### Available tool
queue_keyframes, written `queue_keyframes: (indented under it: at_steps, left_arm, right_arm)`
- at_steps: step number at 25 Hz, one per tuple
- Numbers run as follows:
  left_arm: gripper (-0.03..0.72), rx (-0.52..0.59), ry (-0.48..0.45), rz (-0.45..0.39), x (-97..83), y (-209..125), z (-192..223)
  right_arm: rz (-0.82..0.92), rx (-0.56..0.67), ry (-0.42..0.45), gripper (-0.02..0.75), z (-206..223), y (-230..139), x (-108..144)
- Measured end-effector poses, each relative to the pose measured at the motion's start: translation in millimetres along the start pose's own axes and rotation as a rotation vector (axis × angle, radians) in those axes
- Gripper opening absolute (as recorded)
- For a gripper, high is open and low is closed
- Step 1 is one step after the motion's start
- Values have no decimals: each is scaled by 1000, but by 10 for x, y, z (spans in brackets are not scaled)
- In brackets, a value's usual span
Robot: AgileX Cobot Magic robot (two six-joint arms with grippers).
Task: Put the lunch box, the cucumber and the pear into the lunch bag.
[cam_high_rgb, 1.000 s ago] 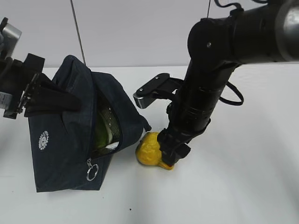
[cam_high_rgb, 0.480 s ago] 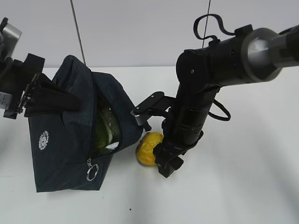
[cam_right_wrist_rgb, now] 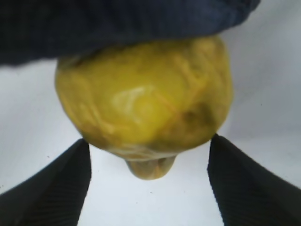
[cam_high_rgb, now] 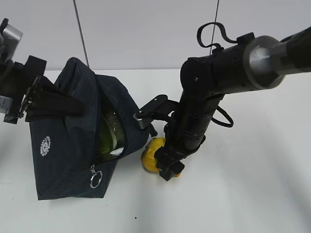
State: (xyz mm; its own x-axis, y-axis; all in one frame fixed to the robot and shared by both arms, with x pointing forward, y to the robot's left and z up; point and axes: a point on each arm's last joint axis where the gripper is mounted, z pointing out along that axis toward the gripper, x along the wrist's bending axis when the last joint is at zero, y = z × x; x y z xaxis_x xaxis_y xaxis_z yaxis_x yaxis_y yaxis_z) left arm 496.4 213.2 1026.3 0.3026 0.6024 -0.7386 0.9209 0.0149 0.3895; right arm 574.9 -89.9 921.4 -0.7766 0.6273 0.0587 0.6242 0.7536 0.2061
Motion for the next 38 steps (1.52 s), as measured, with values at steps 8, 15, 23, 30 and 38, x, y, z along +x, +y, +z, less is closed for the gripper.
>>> queue_keyframes:
  at_steps: [8, 15, 23, 30, 38]
  left_arm:
    - [-15, 1, -1, 0, -1, -1, 0]
    - [-15, 1, -1, 0, -1, -1, 0]
    - [-15, 2, -2, 0, -2, -2, 0]
    - [-15, 8, -9, 0, -8, -7, 0]
    - [-15, 12, -13, 0, -12, -11, 0]
  right_arm:
    - [-3, -13, -7, 595, 0, 12, -6]
    - [-4, -19, -9, 595, 0, 17, -8]
    - [-20, 2, -1, 594, 93, 5, -16]
    - [-20, 15, 4, 594, 149, -5, -20]
    - [-17, 20, 6, 506, 202, -3, -27]
